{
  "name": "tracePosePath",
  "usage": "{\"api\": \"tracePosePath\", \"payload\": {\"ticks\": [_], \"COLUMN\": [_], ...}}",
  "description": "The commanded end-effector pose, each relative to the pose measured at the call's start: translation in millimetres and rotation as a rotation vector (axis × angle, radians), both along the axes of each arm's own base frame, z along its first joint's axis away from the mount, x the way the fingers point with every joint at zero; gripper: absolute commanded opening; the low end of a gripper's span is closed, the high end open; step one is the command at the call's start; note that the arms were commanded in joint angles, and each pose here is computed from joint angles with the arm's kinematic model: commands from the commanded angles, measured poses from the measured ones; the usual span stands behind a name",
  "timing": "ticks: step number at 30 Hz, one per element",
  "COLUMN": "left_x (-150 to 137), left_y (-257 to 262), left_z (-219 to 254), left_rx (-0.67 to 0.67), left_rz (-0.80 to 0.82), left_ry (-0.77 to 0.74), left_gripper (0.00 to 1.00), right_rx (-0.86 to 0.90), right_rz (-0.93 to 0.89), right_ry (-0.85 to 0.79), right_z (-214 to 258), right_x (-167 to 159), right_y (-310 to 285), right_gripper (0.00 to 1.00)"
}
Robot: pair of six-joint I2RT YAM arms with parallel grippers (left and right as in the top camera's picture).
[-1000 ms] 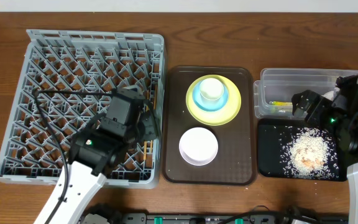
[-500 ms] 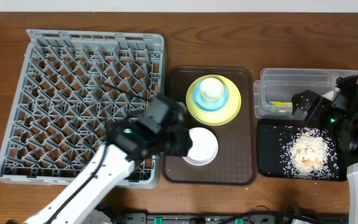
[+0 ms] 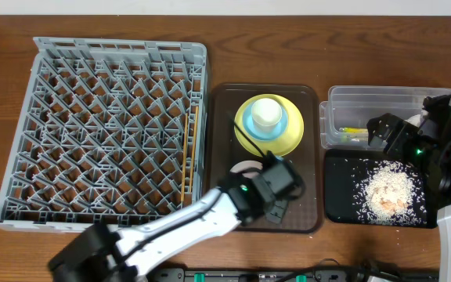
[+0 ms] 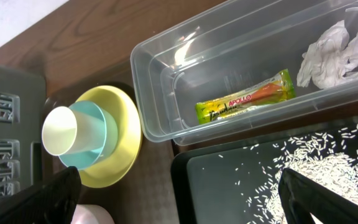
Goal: Sort waste into correct bins and load items into the dishwasher
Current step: 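Move the left gripper to the white plate and grasp its rim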
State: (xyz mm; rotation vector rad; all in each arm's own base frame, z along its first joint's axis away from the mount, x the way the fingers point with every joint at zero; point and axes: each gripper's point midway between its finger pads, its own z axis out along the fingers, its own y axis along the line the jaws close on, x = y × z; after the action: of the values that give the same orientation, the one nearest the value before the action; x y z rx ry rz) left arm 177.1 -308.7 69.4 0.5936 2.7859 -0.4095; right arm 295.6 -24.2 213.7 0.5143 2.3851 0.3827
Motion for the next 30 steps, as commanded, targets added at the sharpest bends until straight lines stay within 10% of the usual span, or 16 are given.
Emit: {"api": "tracePosePath", "payload": {"ticks": [1, 25, 30], "left_x": [20, 5, 2], "left_y": [10, 18, 16], "left_z": [-14, -44, -44], "left_rx": [0.112, 0.21, 0.21], "left_rz": [0.055, 0.094, 0.085], "left_ry": [-0.132, -0.087, -0.087], "left_gripper": [0.45, 0.43, 0.19], "right_rx": [0.001, 0.001, 0.001], "right_rz": [0.006, 0.006, 0.006], "right_ry": [-0.016, -0.016, -0.016], "right_z": [6, 6, 6], "right_x": [1, 1, 1], "right_y": [0, 0, 0], "right_gripper": [0.99, 0.99, 0.99]}}
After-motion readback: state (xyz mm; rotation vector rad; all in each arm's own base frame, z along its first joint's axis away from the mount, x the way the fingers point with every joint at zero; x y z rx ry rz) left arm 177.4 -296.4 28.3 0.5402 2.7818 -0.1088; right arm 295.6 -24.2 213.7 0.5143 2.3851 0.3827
